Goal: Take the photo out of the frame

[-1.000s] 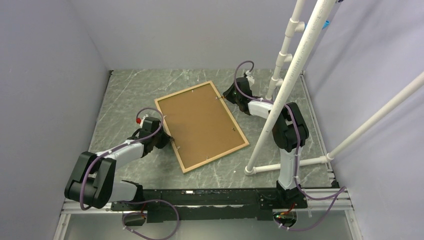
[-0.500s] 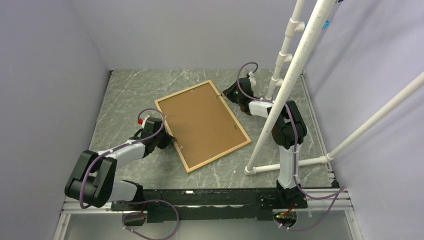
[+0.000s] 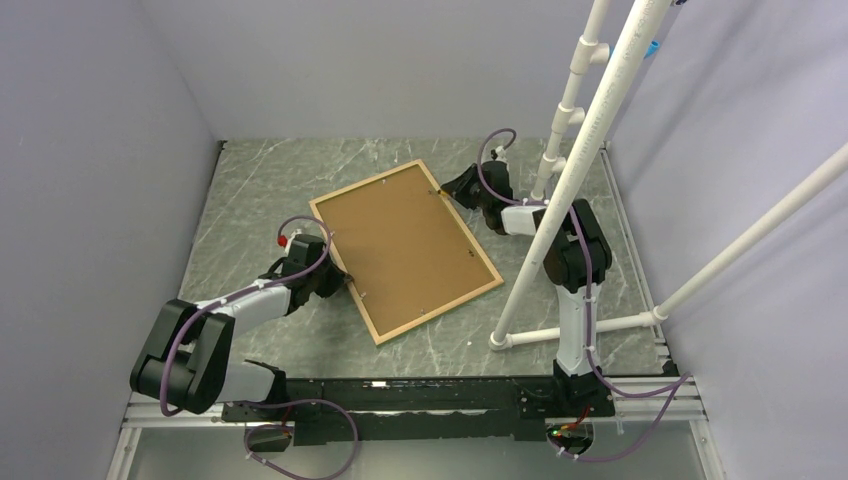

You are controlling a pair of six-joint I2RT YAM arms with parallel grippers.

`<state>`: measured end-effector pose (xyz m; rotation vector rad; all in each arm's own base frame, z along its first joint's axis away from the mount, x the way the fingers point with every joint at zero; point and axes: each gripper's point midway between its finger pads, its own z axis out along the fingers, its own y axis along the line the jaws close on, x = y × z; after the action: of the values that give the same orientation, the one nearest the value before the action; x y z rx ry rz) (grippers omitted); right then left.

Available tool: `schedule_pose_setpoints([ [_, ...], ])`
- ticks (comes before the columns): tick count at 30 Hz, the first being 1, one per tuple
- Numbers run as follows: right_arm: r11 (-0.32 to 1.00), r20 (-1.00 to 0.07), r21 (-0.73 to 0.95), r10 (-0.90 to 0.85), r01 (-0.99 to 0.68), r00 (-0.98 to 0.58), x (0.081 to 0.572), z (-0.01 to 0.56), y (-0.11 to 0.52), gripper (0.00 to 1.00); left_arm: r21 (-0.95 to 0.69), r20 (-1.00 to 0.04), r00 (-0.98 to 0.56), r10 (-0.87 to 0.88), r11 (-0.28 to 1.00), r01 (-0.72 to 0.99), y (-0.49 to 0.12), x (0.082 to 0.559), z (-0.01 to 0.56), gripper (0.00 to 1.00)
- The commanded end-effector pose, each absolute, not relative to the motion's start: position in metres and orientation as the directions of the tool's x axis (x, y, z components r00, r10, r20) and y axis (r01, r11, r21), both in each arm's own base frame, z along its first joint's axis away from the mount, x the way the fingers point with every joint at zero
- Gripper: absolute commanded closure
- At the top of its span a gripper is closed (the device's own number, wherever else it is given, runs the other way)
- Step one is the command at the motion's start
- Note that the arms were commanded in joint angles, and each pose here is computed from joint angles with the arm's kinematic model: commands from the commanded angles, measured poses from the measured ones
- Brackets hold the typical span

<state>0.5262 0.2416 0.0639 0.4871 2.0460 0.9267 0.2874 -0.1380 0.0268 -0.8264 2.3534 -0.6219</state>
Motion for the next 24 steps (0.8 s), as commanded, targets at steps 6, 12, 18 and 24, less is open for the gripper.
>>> schedule_pose_setpoints([
  [6,0.625,-0.487,0.779,0.549,-0.053,-0.679,0.513,0.09,0.243,1.0,-0.539,-0.303,-0.74,-0.6,0.748,-0.386,-0.145,0.264,0.012,1.0],
  [12,0.621,-0.527,0.778,0.563,-0.094,-0.637,0.544,0.143,0.215,1.0,-0.54,-0.379,-0.748,-0.545,0.787,-0.299,-0.143,0.275,0.03,0.97],
  [18,0.659,-0.541,0.746,0.516,-0.096,-0.665,0.516,0.157,0.203,1.0,-0.512,-0.477,-0.739,-0.475,0.834,-0.206,-0.135,0.278,0.051,0.41],
  [24,0.724,-0.544,0.681,0.4,-0.109,-0.738,0.438,0.134,0.195,1.0,-0.54,-0.44,-0.804,-0.4,0.833,-0.119,-0.147,0.246,0.048,0.18],
])
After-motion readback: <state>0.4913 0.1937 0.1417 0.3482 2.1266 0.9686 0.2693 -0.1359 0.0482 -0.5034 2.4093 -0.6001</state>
